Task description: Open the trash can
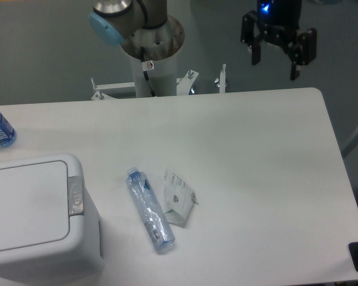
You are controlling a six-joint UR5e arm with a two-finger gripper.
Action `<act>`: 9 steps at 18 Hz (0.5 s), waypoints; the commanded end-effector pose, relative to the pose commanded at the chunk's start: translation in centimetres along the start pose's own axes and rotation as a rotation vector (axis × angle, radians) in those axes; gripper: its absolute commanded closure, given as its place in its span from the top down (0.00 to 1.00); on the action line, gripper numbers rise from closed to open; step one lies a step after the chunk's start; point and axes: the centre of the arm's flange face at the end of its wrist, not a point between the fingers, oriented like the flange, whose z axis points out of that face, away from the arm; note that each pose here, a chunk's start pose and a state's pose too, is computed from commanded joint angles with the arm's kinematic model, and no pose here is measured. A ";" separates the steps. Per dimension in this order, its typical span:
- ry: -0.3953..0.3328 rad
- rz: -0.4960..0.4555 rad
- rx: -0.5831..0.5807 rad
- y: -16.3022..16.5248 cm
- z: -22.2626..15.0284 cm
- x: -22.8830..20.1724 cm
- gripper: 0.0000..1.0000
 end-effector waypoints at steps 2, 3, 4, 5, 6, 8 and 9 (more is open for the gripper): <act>0.000 -0.002 0.011 -0.1 0.1 0.0 1.00; 0.000 -0.005 0.011 -0.1 0.1 0.0 1.00; -0.002 -0.014 0.011 -0.1 0.0 0.0 1.00; -0.005 -0.031 0.011 -0.1 -0.2 -0.1 1.00; -0.004 -0.062 0.011 -0.1 -0.1 -0.2 1.00; 0.001 -0.118 0.021 -0.8 0.1 -0.2 1.00; 0.004 -0.136 0.034 -1.5 0.1 -0.2 1.00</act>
